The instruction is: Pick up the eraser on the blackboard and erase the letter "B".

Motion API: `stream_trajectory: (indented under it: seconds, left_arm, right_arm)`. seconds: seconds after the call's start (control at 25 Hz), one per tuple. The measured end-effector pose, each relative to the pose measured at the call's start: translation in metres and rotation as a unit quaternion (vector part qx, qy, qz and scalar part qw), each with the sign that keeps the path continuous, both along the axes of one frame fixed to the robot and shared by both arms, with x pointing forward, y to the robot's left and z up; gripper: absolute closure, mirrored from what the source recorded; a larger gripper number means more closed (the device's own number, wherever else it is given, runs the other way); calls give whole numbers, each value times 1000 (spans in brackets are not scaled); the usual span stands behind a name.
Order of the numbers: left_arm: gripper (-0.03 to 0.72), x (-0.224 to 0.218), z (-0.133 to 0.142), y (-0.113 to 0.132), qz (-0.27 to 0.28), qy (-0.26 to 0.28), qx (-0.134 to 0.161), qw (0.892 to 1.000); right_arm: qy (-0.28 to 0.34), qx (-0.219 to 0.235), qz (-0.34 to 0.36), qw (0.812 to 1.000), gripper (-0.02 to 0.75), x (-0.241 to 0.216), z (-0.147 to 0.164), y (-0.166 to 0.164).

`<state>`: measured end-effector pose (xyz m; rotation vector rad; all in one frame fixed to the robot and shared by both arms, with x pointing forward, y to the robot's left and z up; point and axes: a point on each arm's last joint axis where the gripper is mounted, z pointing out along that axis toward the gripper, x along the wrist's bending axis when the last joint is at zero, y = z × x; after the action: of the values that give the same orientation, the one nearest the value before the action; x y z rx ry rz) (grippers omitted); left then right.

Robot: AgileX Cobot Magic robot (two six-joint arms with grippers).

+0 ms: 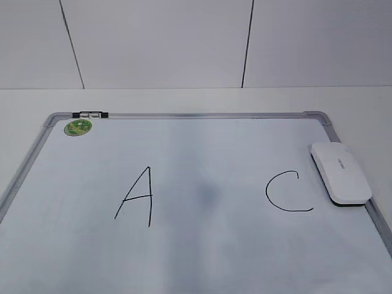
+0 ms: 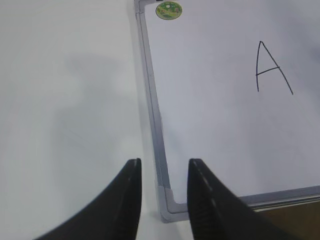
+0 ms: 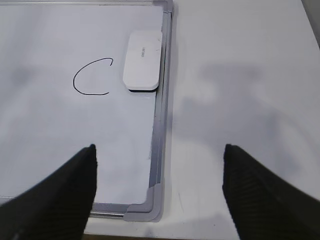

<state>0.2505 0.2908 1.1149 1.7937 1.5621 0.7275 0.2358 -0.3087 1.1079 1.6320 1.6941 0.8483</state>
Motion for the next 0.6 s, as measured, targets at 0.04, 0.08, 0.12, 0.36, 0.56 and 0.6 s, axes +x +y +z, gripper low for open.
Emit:
stream_trajectory:
  seconds: [0.04,0.08,0.12,0.36,0.56,0.6]
  left_arm:
    - [454,-3,-6,0,1,-2,1,1000]
    - [454,-6,-12,0,1,-4,1,1000]
    - [454,-9,-18,0,0,-8,1,1000]
    - [454,-12,-54,0,4,-25,1,1000]
    - [454,-12,-54,4,17,-77,18,997]
    - [454,-12,-55,4,18,-75,19,997]
  right_arm:
    - [-4,1,0,1000,152,-3,-5,-1]
    - [-10,2,0,1000,152,-8,-9,-1]
    - [-16,3,0,1000,151,-12,-14,-2]
    - [-24,3,0,1000,151,-21,-48,-4]
    - [-16,-11,-1,1000,152,-15,-62,-4]
    - [-23,-12,0,1000,152,-13,-62,-4]
